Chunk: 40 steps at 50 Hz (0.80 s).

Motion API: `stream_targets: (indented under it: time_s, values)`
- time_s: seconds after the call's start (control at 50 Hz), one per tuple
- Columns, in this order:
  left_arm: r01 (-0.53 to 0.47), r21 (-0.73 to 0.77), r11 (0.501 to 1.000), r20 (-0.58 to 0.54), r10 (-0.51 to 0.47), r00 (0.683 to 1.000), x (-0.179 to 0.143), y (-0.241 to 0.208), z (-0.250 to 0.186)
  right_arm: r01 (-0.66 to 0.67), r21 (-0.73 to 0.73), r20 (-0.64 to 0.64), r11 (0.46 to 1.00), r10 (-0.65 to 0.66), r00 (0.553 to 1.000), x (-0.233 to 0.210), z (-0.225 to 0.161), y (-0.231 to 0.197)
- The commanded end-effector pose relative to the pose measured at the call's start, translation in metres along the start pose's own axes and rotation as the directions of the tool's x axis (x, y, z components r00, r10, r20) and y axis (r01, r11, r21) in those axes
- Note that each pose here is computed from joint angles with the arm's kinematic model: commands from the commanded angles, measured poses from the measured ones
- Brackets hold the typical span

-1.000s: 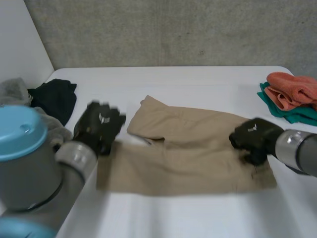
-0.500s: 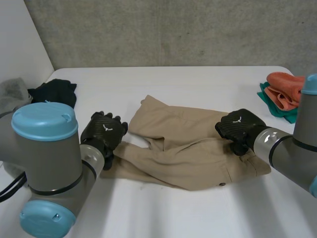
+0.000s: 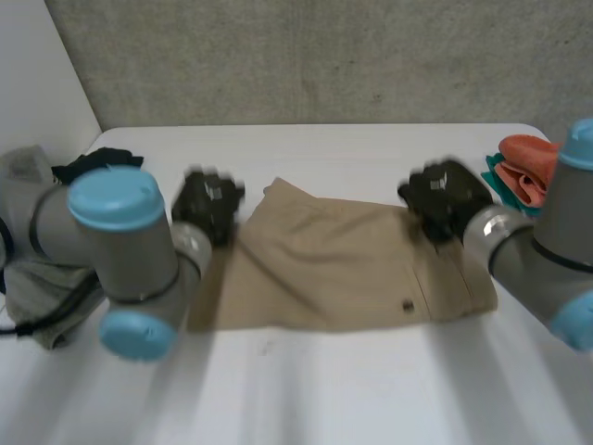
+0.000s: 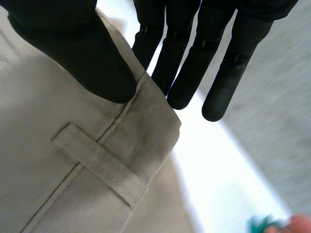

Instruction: Fold the laundry.

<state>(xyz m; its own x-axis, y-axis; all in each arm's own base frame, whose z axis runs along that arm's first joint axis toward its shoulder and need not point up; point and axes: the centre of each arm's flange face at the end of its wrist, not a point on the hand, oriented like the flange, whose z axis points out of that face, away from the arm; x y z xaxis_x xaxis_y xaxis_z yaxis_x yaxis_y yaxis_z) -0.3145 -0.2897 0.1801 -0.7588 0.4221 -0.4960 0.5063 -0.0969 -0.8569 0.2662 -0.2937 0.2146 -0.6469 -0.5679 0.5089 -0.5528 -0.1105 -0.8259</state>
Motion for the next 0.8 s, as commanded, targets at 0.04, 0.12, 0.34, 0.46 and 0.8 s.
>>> stream_targets:
  time_s: [0.04,0.12,0.34,0.46,0.8]
  values:
    - [-0.001,0.483,0.876,0.268,-0.147,0.952,-0.084,-0.125,0.013,0.065,0.54,-0.333,0.839,0.142,0.932,0.062,0.028,-0.103]
    - [-0.004,0.676,0.737,0.335,-0.302,0.893,-0.127,-0.173,-0.003,0.124,0.792,-0.382,0.597,0.326,0.865,0.092,0.007,-0.159]
    - [0.099,0.618,0.78,0.308,-0.356,0.882,-0.137,-0.15,-0.018,0.062,0.785,-0.317,0.616,0.314,0.895,0.079,0.026,-0.156]
    - [0.165,0.421,0.892,0.229,-0.281,0.932,-0.095,-0.085,-0.017,-0.032,0.651,-0.209,0.759,0.22,0.953,0.039,0.051,-0.107]
    - [-0.073,-0.125,0.989,-0.06,0.066,0.996,-0.013,0.036,-0.092,0.003,-0.006,0.139,1.0,-0.002,0.99,-0.058,0.026,0.017]
